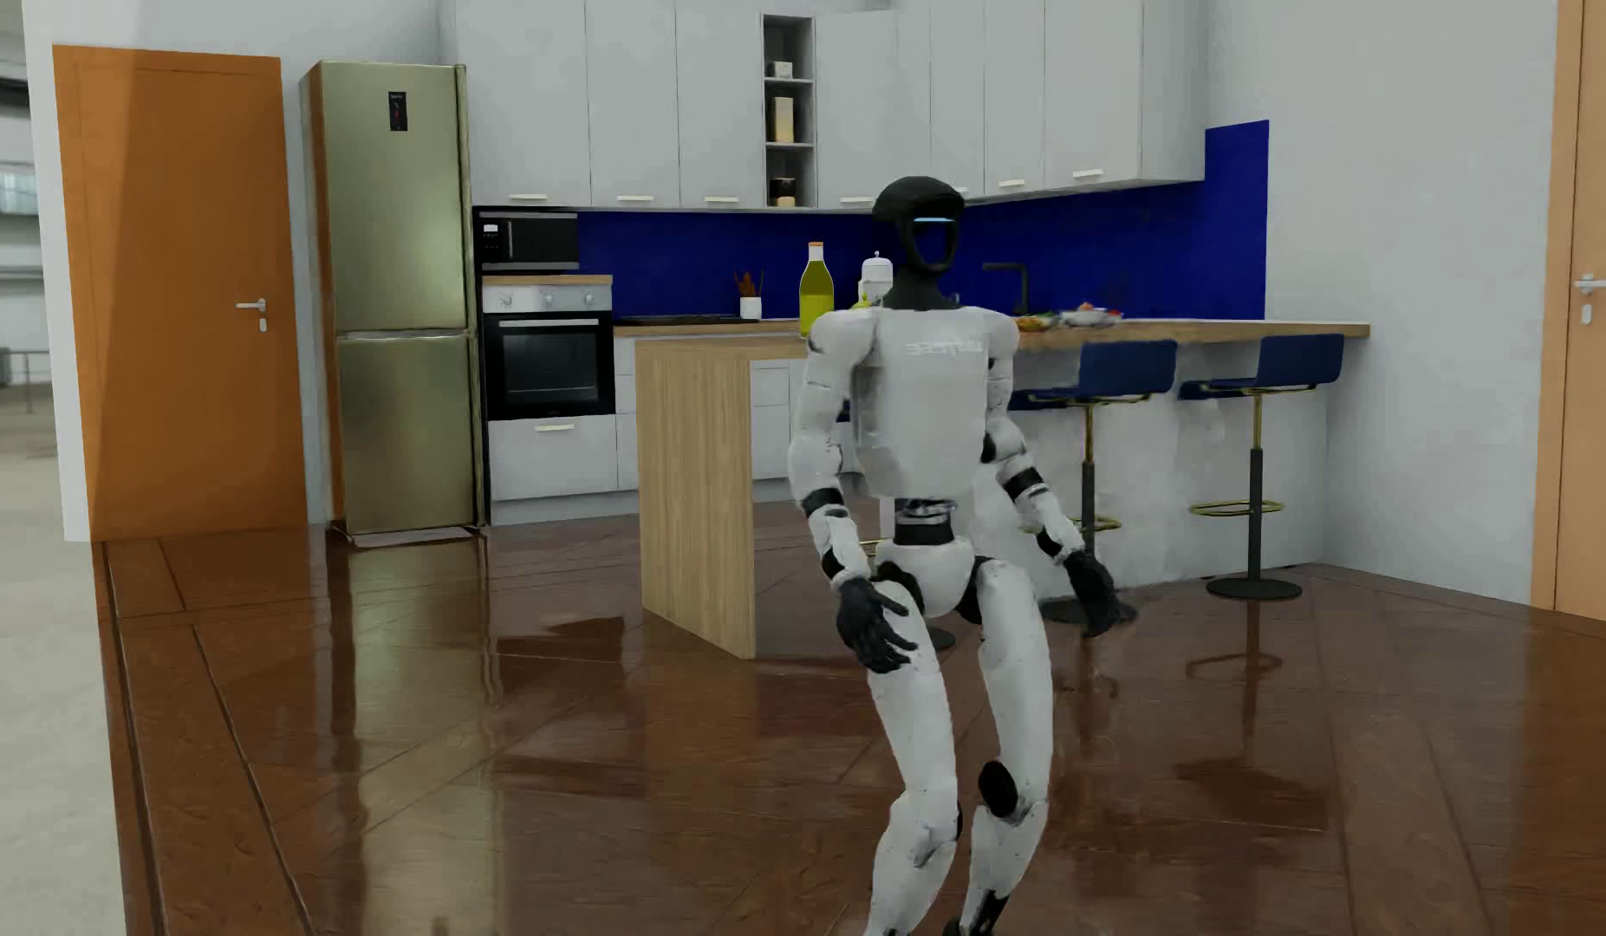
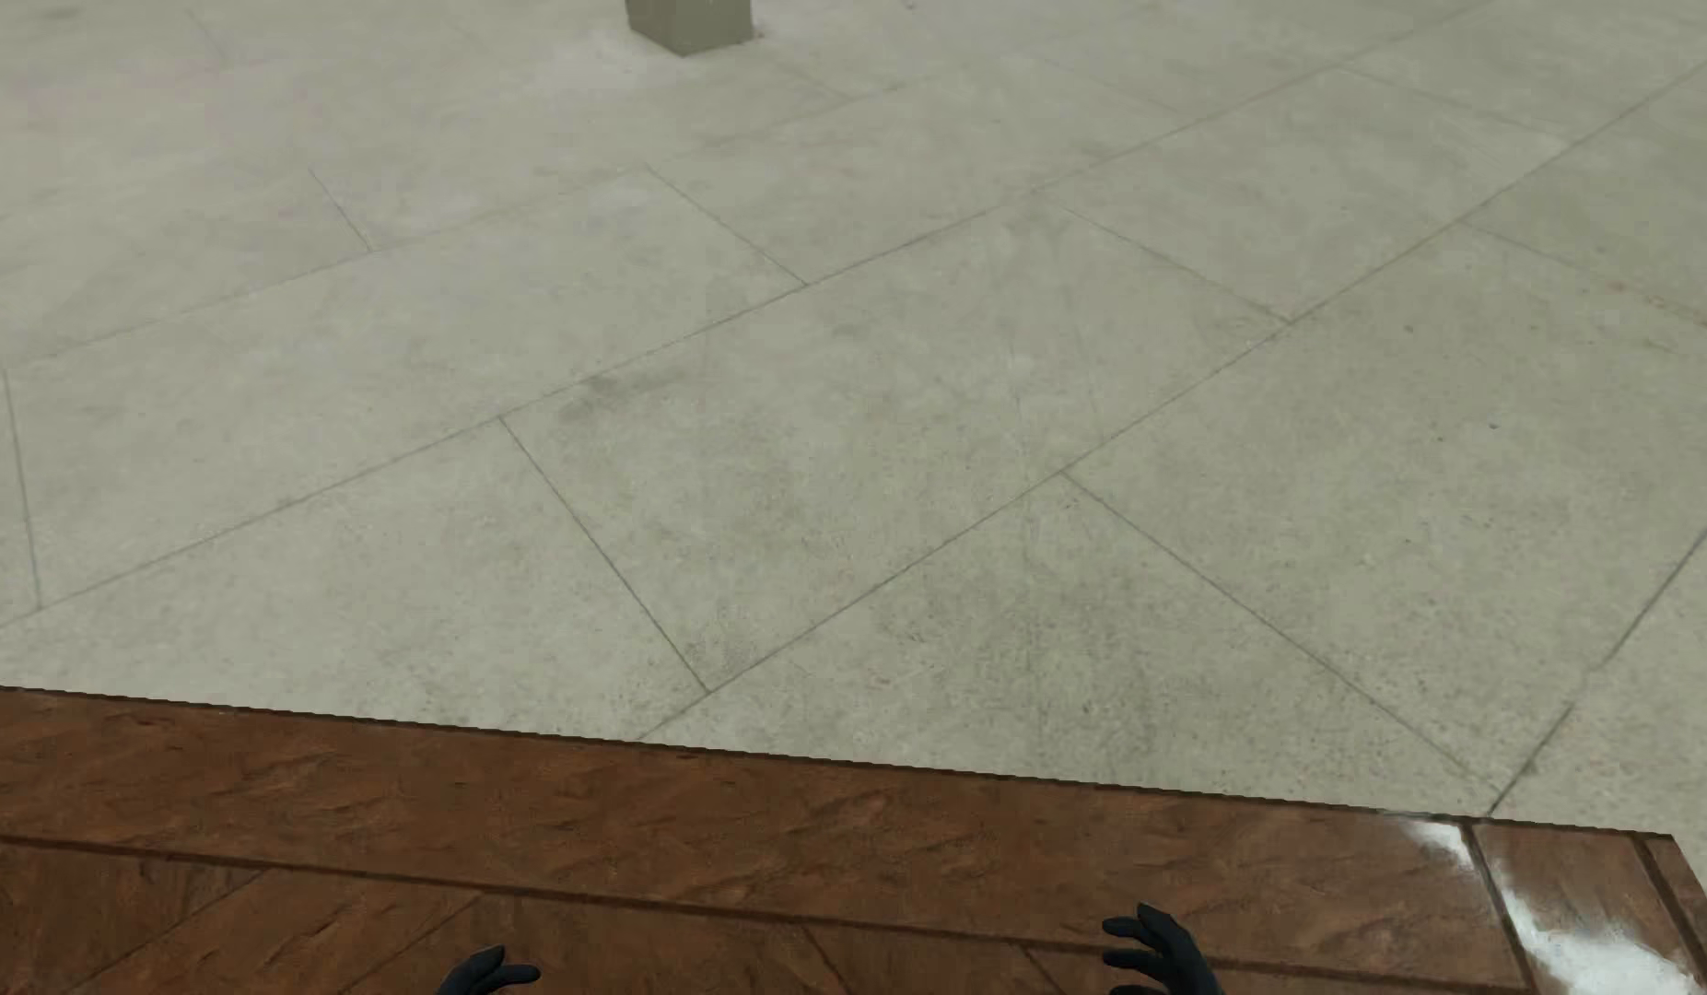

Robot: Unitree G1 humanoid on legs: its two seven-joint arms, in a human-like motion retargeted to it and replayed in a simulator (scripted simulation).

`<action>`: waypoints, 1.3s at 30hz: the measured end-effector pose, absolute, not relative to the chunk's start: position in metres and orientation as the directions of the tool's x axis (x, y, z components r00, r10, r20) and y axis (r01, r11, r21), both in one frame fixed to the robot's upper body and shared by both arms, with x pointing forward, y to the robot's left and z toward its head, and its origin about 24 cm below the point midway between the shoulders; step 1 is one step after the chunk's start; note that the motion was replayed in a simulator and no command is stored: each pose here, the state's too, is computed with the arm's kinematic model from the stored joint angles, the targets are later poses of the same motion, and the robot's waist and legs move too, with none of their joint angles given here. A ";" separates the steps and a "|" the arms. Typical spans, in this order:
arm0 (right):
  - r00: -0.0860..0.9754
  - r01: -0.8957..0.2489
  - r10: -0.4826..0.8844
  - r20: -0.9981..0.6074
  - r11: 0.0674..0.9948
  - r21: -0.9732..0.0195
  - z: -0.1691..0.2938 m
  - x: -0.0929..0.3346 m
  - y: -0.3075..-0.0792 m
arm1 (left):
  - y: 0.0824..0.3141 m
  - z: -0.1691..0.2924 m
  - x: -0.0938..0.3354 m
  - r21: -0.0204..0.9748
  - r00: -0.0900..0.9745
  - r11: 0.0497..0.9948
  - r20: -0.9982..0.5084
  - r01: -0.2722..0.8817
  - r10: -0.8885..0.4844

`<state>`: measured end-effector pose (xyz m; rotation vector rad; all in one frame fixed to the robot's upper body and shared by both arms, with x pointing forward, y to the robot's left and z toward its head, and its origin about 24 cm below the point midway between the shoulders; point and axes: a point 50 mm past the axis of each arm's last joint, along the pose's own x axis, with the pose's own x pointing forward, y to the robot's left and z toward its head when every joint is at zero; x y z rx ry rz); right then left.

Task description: Face back

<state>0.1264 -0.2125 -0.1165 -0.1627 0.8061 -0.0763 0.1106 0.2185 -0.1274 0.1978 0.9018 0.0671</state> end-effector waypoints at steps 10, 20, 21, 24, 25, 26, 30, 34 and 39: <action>0.626 -0.098 -0.057 -0.778 0.984 -0.151 -0.125 0.124 -0.211 | 0.213 -0.137 0.096 0.360 0.508 0.930 -0.790 -0.066 0.342; 0.623 -0.193 -0.011 -0.782 0.967 -0.167 -0.124 0.124 -0.220 | 0.207 -0.131 0.112 0.338 0.574 0.941 -0.766 -0.021 0.288; 0.647 -0.179 -0.008 -0.763 0.970 -0.162 -0.121 0.132 -0.215 | 0.211 -0.135 0.102 0.316 0.538 0.948 -0.792 -0.044 0.289; 0.735 -0.129 0.006 -0.678 0.983 -0.132 -0.110 0.163 -0.188 | 0.226 -0.140 0.083 0.289 0.458 0.956 -0.844 -0.046 0.277; 0.759 -0.102 0.003 -0.651 0.988 -0.114 -0.107 0.166 -0.183 | 0.234 -0.141 0.075 0.299 0.433 0.954 -0.857 -0.027 0.281; 0.762 -0.093 -0.005 -0.648 0.989 -0.117 -0.108 0.163 -0.184 | 0.239 -0.141 0.074 0.304 0.422 0.951 -0.857 -0.046 0.295; 0.627 -0.099 -0.067 -0.776 0.981 -0.165 -0.126 0.120 -0.215 | 0.209 -0.130 0.114 0.304 0.583 0.949 -0.757 -0.087 0.296; 0.707 -0.141 -0.009 -0.707 0.978 -0.154 -0.114 0.156 -0.179 | 0.239 -0.135 0.093 0.342 0.495 0.933 -0.795 -0.111 0.351; 0.624 -0.099 -0.070 -0.778 0.981 -0.167 -0.123 0.121 -0.226 | 0.211 -0.137 0.095 0.317 0.508 0.947 -0.808 -0.050 0.298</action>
